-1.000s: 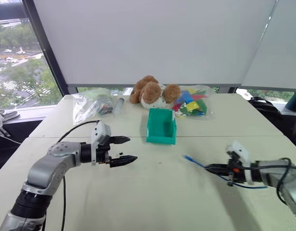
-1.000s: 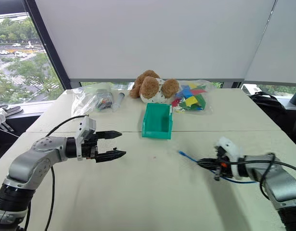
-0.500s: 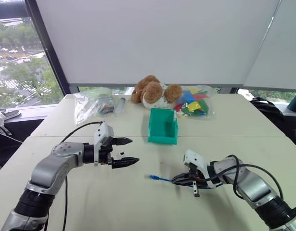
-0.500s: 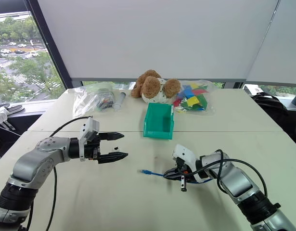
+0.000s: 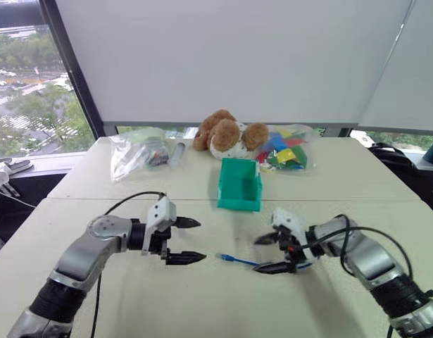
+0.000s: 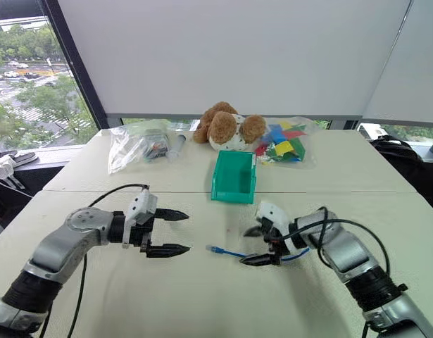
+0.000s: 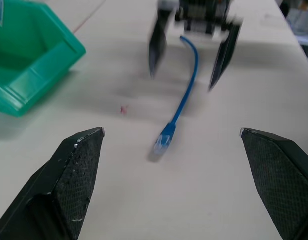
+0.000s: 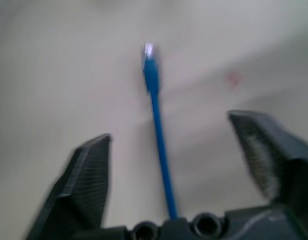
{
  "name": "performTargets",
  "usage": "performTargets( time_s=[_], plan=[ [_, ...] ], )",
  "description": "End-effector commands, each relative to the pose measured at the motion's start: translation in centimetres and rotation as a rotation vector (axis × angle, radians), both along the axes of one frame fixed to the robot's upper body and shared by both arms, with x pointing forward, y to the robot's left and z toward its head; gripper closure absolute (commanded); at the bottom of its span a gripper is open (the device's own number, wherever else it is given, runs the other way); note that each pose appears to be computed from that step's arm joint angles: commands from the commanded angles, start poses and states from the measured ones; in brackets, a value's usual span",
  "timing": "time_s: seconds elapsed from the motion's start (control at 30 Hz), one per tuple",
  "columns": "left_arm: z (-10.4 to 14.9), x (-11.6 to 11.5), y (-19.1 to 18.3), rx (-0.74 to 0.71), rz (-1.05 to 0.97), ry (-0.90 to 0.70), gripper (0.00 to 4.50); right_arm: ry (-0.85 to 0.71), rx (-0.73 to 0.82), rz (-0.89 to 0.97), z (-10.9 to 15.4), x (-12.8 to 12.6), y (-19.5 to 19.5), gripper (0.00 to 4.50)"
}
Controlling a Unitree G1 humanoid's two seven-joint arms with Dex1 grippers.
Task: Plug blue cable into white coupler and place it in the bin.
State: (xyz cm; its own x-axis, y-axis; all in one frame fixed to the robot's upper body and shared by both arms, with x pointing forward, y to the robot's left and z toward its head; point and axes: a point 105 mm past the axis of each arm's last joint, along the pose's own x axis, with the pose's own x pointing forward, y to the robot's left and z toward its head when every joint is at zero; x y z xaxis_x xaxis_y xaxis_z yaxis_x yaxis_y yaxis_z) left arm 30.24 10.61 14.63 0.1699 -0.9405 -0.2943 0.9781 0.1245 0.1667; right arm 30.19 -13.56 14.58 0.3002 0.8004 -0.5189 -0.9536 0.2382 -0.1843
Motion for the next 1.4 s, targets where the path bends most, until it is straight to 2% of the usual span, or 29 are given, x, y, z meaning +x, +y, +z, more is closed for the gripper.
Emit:
performTargets(
  time_s=[0.03, 0.33, 0.63, 1.03, 1.13, 1.27, 1.33, 1.37, 1.4],
  plan=[
    [-0.5, 0.6, -1.2, 0.041, -0.107, -0.06, 0.0, -0.054, 0.069, 0.013, 2.9, -2.0, 0.4, 0.05],
    [-4.3, 1.9, -3.5, 0.159, -0.259, -0.056, 0.0, -0.085, 0.099, -0.096, 3.5, -4.5, 0.4, 0.05],
    [-5.1, 2.9, -4.0, 0.159, -0.256, -0.027, 0.0, -0.082, 0.109, -0.152, 3.0, -5.0, 0.4, 0.05],
    [-5.6, 3.0, -5.7, 0.129, -0.271, 0.005, 0.0, -0.092, 0.099, -0.16, 2.9, -5.0, 0.4, 0.05],
    [-5.8, 3.0, -5.6, 0.134, -0.272, 0.008, 0.84, -0.093, 0.092, -0.164, 2.9, -5.0, 0.3, 0.0],
    [-6.1, 3.0, -5.2, 0.144, -0.264, 0.016, 2.85, -0.096, 0.089, -0.167, 2.9, -5.2, 0.3, 0.0],
    [-6.2, 3.1, -4.9, 0.149, -0.257, 0.019, 4.0, -0.097, 0.086, -0.171, 2.9, -5.3, 0.3, 0.0],
    [-6.3, 3.1, -4.8, 0.15, -0.254, 0.019, 4.41, -0.098, 0.086, -0.173, 2.9, -5.3, 0.2, 0.0],
    [-6.3, 3.1, -4.7, 0.147, -0.248, 0.018, 4.47, -0.097, 0.089, -0.176, 3.0, -5.4, 0.3, 0.0]
  ],
)
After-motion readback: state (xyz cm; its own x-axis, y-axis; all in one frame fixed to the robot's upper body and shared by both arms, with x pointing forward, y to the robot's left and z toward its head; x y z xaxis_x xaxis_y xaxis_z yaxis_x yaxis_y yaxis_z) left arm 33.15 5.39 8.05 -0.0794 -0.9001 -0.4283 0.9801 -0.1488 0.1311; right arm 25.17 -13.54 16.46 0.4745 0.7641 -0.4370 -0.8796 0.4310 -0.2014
